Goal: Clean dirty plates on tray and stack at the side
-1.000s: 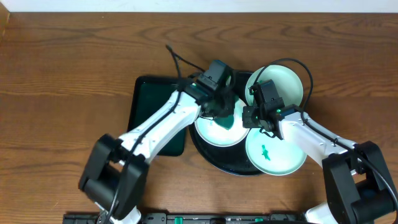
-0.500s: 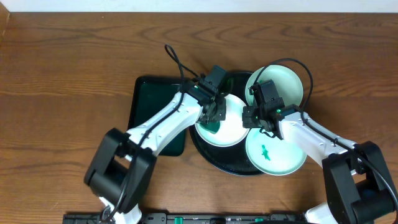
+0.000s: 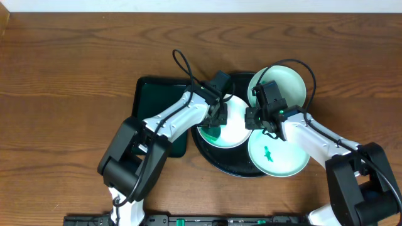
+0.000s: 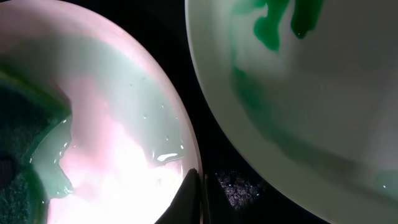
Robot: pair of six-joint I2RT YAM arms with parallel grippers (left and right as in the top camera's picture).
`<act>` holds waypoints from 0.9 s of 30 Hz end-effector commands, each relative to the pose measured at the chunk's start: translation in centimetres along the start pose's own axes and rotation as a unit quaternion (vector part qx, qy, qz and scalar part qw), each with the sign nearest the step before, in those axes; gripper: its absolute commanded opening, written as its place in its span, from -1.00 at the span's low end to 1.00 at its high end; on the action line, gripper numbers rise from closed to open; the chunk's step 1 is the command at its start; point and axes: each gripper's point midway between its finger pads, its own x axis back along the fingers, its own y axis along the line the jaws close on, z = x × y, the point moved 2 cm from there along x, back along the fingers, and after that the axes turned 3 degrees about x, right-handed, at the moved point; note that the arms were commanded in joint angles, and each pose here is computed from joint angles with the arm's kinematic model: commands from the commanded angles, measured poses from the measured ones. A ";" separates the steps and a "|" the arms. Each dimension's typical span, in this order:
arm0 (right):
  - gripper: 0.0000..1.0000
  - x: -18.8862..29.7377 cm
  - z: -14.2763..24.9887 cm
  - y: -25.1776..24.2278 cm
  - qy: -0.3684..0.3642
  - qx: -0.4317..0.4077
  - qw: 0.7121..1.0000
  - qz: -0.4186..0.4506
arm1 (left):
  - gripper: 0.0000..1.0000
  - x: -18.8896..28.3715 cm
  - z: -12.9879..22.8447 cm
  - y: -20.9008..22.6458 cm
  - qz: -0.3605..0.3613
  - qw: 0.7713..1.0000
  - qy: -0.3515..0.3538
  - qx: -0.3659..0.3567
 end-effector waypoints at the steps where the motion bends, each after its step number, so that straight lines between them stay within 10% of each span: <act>1: -0.98 0.4 -0.7 0.9 -0.009 0.004 1.000 -0.013 | -0.85 -3.5 3.1 0.0 0.024 0.996 0.082 0.006; 14: -0.98 0.4 -0.7 1.2 -0.009 0.010 1.000 -0.022 | -0.85 5.5 0.3 -4.8 0.150 0.988 -0.015 -0.026; 27: -0.98 0.4 -0.7 1.3 -0.008 0.010 1.000 -0.024 | -0.86 6.2 -2.0 -1.1 0.031 0.994 -0.101 -0.011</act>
